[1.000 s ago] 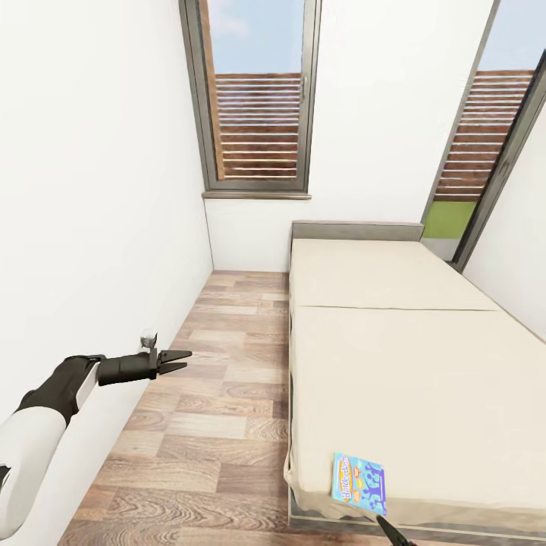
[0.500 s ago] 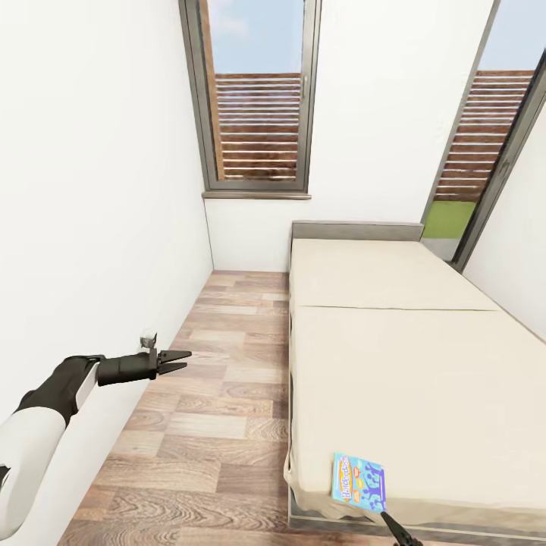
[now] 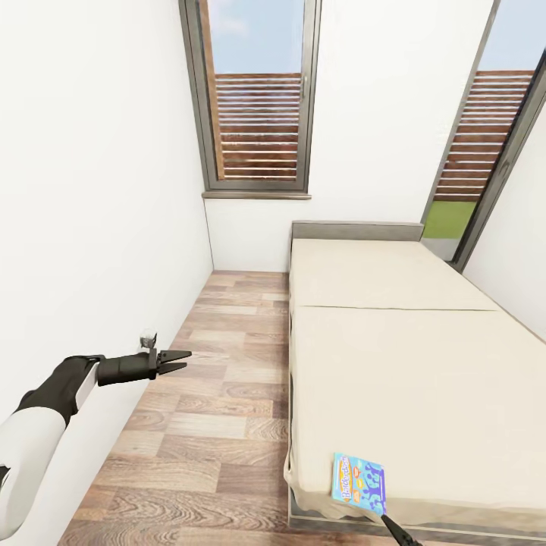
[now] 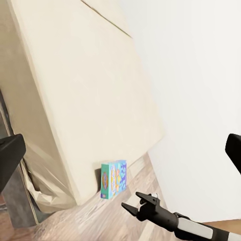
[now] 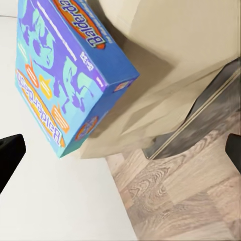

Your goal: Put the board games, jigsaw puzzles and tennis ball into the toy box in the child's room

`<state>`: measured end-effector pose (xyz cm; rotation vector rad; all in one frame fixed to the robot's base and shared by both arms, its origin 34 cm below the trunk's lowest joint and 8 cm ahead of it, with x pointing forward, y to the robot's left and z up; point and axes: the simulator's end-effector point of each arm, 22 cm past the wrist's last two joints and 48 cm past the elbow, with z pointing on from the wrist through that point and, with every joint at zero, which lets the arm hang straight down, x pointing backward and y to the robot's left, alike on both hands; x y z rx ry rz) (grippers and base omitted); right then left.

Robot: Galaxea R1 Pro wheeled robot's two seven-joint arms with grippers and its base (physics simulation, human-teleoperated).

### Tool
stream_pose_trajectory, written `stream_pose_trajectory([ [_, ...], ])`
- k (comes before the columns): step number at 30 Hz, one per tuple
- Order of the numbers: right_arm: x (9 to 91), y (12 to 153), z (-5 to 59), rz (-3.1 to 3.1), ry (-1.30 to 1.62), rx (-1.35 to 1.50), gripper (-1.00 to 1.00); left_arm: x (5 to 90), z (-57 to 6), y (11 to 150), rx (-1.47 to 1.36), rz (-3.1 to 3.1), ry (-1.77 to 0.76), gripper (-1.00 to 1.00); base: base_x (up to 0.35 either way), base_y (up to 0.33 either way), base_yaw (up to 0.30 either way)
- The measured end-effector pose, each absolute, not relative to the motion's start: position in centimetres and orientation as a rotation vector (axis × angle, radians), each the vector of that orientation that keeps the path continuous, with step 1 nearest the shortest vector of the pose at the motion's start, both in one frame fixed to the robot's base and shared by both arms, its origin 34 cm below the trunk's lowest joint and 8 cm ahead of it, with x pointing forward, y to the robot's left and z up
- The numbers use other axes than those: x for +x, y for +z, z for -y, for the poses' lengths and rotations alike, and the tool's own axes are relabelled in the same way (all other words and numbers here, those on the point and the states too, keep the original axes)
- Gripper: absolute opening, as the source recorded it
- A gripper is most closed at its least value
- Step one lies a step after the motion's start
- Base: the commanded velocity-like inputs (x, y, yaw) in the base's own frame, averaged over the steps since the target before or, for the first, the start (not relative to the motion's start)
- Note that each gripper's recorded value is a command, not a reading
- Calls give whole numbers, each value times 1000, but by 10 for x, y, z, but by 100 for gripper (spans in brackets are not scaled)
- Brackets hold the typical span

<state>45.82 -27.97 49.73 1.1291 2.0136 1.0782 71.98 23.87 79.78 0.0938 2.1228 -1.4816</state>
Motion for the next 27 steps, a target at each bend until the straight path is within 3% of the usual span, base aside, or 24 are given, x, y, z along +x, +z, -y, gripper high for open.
stream_pose_trajectory([
  [27, 458, 495, 283, -2013, 1065, 1152, 100, 720, -239, 798, 93, -2123, -1482, 100, 0, 0, 0],
])
